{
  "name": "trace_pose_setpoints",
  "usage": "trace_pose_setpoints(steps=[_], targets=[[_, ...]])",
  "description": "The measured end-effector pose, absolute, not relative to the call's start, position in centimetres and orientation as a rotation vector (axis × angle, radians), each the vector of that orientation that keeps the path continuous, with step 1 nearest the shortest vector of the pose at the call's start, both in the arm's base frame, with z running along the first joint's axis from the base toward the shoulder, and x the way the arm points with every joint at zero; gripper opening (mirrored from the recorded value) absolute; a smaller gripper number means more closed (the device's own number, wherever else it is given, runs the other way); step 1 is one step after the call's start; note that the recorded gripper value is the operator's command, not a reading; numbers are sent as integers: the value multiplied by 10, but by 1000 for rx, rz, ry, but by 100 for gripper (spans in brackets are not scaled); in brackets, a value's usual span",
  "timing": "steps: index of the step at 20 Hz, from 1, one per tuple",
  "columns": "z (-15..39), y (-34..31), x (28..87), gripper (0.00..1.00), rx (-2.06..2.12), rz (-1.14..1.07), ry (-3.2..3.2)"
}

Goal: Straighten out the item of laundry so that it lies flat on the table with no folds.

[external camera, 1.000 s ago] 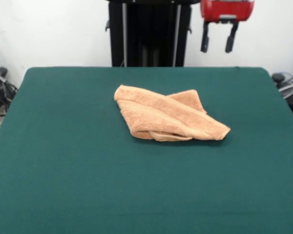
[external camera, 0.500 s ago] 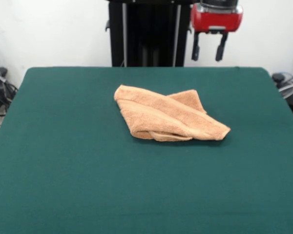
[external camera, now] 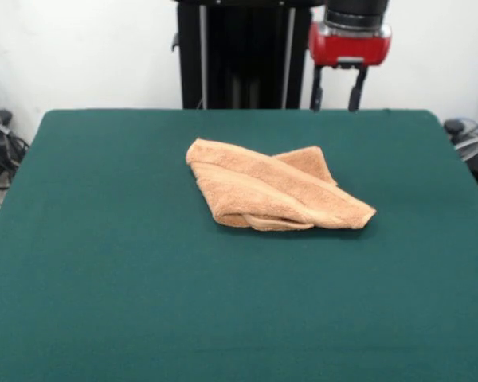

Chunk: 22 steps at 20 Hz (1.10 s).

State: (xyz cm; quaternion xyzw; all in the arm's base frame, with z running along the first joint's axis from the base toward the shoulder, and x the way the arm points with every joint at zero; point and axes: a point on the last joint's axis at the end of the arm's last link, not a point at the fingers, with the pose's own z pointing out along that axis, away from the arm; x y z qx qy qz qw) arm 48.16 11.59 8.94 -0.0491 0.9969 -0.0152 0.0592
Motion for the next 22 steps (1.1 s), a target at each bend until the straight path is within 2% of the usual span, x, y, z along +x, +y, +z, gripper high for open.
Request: trace_pose_setpoints(steps=[22], targets=[[61, 121, 467, 100, -169, -48, 3051]])
